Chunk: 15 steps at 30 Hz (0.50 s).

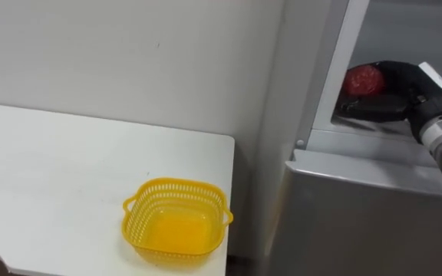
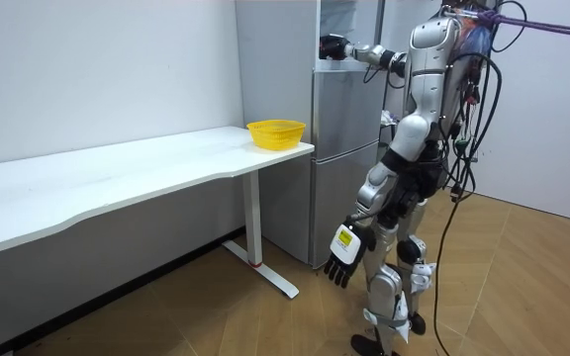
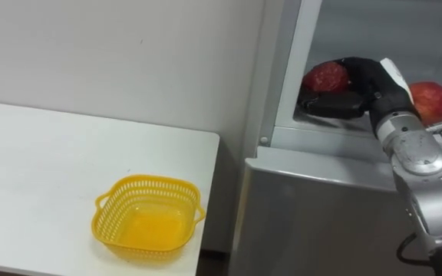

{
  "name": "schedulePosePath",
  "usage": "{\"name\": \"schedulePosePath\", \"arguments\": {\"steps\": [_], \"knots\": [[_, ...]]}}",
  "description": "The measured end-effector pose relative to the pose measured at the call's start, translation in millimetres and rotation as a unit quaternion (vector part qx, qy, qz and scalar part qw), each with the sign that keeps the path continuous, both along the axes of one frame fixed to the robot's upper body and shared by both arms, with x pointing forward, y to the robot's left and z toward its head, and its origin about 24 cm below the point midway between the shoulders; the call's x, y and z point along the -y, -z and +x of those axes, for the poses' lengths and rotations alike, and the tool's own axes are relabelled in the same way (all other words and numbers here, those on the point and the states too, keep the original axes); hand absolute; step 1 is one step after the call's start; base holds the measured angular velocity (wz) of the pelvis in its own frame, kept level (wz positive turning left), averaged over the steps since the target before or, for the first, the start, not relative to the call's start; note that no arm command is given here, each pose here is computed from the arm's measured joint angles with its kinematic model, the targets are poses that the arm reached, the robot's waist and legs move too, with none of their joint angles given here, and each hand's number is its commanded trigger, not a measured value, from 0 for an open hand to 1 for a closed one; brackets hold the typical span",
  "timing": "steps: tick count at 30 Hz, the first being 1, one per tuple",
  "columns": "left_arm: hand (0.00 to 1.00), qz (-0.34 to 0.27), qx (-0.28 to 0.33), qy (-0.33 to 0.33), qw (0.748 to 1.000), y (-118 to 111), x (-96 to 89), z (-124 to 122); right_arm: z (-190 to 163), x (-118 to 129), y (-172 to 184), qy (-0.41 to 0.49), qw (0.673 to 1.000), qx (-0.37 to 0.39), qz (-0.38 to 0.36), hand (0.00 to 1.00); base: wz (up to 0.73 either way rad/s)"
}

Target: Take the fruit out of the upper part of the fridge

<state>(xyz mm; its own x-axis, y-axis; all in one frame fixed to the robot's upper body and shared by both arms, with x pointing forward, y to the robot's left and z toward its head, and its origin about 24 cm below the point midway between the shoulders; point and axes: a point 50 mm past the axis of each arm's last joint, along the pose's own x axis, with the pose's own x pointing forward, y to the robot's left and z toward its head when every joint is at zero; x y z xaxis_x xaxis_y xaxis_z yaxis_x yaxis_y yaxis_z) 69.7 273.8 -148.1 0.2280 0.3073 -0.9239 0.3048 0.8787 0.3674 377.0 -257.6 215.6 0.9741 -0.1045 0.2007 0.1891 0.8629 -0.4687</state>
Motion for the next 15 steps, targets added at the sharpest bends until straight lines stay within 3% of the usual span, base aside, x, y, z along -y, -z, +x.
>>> {"name": "schedulePosePath", "arguments": {"steps": [8,15], "knots": [[0.0,0.002,-0.003,-0.001,1.0,0.7,0.6,-3.8,-2.5,-6.2,-1.1,0.02,0.999,0.014,-0.022,1.0,-0.01],[0.0,0.006,0.0,-0.006,1.0,3.6,6.7,-10.3,-33.0,-18.8,7.7,0.06,0.994,0.094,-0.006,1.0,0.02]]}}
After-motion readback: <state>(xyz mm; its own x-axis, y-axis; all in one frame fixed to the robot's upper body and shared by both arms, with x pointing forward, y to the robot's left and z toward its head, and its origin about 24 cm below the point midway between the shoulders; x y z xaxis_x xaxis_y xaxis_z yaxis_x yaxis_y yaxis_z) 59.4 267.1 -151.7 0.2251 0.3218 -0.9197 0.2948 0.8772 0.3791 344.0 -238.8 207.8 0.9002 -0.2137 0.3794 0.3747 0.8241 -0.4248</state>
